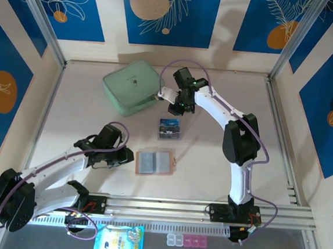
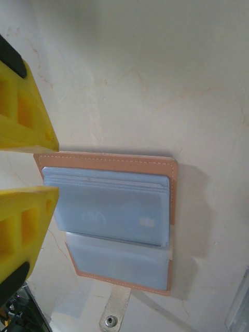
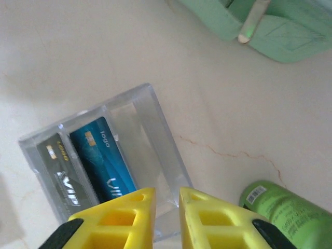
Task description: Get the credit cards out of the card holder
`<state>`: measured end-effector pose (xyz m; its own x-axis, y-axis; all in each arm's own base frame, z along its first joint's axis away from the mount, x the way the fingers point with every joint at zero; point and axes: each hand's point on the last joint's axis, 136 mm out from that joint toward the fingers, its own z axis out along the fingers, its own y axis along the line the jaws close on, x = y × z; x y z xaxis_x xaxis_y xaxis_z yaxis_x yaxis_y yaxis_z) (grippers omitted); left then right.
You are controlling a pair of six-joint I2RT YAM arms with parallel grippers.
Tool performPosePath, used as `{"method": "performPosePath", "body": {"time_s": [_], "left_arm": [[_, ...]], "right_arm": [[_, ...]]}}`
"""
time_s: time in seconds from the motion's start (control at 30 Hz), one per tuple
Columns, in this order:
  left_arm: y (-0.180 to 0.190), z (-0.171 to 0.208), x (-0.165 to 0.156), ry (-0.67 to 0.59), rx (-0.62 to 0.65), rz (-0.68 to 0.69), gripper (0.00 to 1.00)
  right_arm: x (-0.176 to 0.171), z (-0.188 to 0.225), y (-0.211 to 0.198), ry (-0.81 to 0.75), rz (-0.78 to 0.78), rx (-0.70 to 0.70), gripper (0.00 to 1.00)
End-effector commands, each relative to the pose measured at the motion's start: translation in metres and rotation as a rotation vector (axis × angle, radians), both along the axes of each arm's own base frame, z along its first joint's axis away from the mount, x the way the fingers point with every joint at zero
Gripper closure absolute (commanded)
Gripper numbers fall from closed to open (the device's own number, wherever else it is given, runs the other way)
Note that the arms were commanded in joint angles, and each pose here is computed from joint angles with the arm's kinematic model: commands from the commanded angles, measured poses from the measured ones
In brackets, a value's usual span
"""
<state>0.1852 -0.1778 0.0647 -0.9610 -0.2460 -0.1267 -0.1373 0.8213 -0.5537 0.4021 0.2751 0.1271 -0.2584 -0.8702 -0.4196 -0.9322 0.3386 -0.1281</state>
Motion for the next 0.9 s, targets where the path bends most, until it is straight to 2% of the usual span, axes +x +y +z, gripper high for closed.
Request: {"method": "performPosePath", "body": {"time_s": [0.0, 0.3, 0.53, 0.7, 0.87], "left_arm": [[-0.001, -0.004, 0.000, -0.006, -0.013, -0.024, 0.76], [-0.013, -0.013, 0.001, 0.001, -0.075, -0.042, 0.77], [-0.022, -0.021, -0.004, 0.016, -0.107, -0.057, 0.82], [-0.026, -0.023, -0.008, 0.014, -0.119, -0.065, 0.87], [-0.029, -0.029, -0.011, 0.020, -0.111, -0.076, 0.88]], "right_arm": [[-0.011, 0.022, 0.008, -0.003, -0.100, 0.082, 0.80], [-0.044, 0.031, 0.026, 0.143, -0.413, 0.291, 0.83], [-0.085, 0.018, 0.041, 0.390, -0.642, 0.471, 0.86], [-0.112, -0.006, 0.047, 0.557, -0.788, 0.486, 0.91], [-0.142, -0.023, 0.056, 0.661, -0.849, 0.442, 0.95]]}}
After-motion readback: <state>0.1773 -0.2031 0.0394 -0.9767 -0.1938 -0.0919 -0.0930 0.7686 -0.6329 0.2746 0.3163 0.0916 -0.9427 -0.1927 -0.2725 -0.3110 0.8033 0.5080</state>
